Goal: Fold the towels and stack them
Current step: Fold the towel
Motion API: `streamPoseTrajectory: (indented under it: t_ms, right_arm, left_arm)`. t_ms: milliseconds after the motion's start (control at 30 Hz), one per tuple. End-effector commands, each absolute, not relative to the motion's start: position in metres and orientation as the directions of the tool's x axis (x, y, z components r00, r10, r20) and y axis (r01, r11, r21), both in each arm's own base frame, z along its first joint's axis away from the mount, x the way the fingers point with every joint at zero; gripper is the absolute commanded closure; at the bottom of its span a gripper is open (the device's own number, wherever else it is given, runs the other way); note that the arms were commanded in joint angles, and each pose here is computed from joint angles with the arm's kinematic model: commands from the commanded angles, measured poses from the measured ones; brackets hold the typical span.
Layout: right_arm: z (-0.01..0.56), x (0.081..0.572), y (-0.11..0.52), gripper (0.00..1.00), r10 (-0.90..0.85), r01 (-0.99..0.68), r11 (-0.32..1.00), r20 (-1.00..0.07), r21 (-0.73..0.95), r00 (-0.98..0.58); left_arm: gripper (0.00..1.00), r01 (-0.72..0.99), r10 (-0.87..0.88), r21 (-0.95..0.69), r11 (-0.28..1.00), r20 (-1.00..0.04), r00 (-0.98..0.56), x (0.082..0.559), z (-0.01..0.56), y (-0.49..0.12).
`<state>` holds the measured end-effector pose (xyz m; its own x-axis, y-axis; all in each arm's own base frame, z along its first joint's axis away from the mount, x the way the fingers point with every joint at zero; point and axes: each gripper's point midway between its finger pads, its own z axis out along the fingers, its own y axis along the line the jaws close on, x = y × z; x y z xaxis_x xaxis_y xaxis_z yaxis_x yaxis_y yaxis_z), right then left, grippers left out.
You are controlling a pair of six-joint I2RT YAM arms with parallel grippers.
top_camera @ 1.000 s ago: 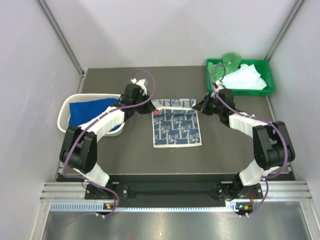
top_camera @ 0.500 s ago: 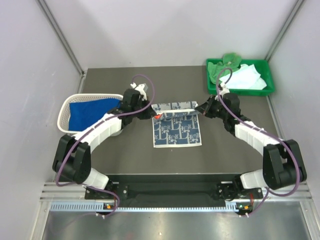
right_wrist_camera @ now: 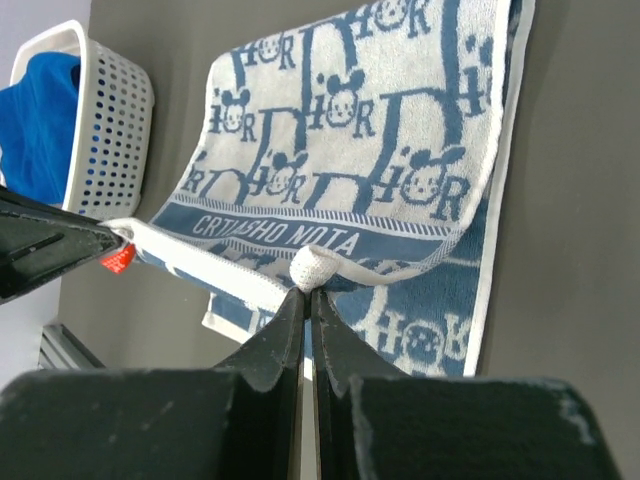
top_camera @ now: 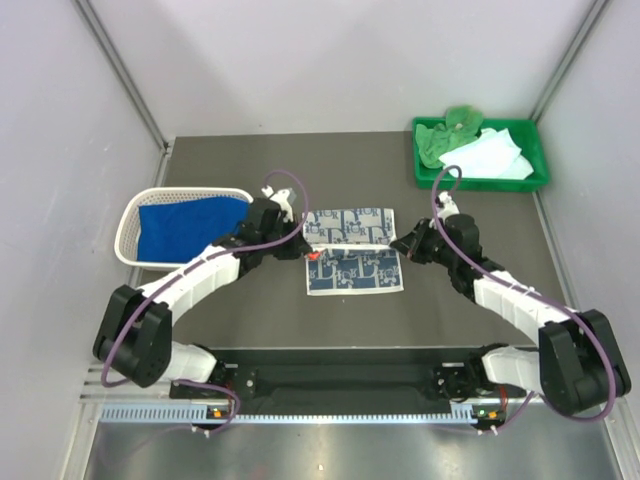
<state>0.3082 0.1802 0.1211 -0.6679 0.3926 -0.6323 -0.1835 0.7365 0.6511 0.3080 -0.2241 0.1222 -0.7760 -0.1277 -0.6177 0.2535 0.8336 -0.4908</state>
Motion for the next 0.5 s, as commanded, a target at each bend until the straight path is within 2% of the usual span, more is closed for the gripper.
streamPoseTrajectory:
  t_ms: [0,467]
  right_arm:
    - [0.128,0.313,0.17,1.0,0.418,-0.178,0.761,-0.681,0.624,-0.601]
    - [0.083,0.287,0.169,1.0,0.412,-0.145,0.763,-0.646,0.63,-0.643]
  left_arm:
    - [1.0,0.223,-0.155,-0.471,0.853,-0.638,-0.754,0.305,0.12,-0.214]
    - [1.0,0.188,-0.156,-0.472,0.861,-0.597,-0.787,0.279,0.081,-0.214]
